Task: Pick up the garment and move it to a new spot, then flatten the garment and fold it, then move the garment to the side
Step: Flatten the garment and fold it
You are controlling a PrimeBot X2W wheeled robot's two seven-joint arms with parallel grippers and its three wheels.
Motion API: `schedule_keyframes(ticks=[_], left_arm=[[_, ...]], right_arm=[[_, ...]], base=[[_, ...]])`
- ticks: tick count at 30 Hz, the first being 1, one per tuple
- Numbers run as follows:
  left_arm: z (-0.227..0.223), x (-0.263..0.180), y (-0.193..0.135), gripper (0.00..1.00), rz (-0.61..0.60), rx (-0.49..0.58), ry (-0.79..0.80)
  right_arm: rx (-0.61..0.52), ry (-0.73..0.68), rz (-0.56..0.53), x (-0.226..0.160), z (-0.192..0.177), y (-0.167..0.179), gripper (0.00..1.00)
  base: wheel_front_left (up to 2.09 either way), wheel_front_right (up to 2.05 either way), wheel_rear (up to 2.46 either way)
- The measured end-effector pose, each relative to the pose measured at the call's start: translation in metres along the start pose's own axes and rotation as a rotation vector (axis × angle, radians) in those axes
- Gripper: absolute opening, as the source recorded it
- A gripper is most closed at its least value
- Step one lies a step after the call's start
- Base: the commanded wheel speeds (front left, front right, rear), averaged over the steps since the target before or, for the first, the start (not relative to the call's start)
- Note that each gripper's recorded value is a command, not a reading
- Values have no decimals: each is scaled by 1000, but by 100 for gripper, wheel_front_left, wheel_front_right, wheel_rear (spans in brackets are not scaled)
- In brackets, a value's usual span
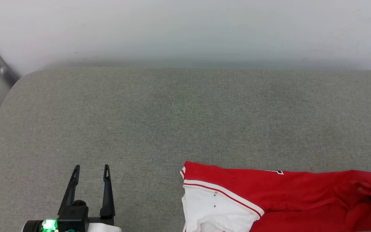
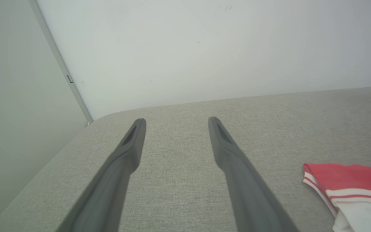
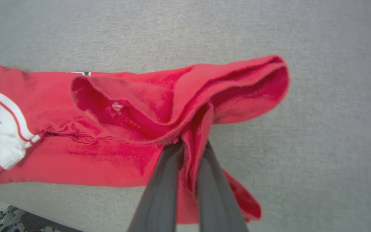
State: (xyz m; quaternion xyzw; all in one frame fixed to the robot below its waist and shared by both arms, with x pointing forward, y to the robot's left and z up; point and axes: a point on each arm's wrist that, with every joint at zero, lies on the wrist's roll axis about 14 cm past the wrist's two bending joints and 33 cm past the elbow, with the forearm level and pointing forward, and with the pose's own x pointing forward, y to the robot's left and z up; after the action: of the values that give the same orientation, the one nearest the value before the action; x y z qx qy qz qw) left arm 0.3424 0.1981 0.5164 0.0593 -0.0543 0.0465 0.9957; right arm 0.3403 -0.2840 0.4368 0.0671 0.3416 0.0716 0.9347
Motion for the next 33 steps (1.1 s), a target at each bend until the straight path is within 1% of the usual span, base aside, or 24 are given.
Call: schedule_keyframes(ticks=[6,10,13,14,16,21,27,30,33], left_arm=[[-1,-1,1,100,0,-2,4],[-3,-1,1,100,-3,-3,9],[-3,-1,2,100,0,-6,9],[-3,-1,6,100,10,-7,10],[-4,-1,8,100,16,-8,14],[-6,2,9,100,23,-10,20],[-10,8,12,100,33,-12,33],[-14,11,13,100,42,-16,42],[-16,13,13,100,46,-22,50]], right_arm=[[-63,-54,154,-3,13,57,0],[-109,-43,270,-3,12,100,0],[-150,-40,367,-1,16,136,0],[-198,-18,460,2,15,170,0],[-234,5,511,5,12,189,0],[-325,75,613,20,0,228,0],[-444,194,681,46,-28,261,0],[-494,252,685,61,-44,267,0],[-514,311,680,75,-62,270,0]], base=[[0,0,0],[0,0,0],[0,0,0],[0,0,0],[0,0,0],[0,0,0],[0,0,0],[0,0,0],[0,0,0]])
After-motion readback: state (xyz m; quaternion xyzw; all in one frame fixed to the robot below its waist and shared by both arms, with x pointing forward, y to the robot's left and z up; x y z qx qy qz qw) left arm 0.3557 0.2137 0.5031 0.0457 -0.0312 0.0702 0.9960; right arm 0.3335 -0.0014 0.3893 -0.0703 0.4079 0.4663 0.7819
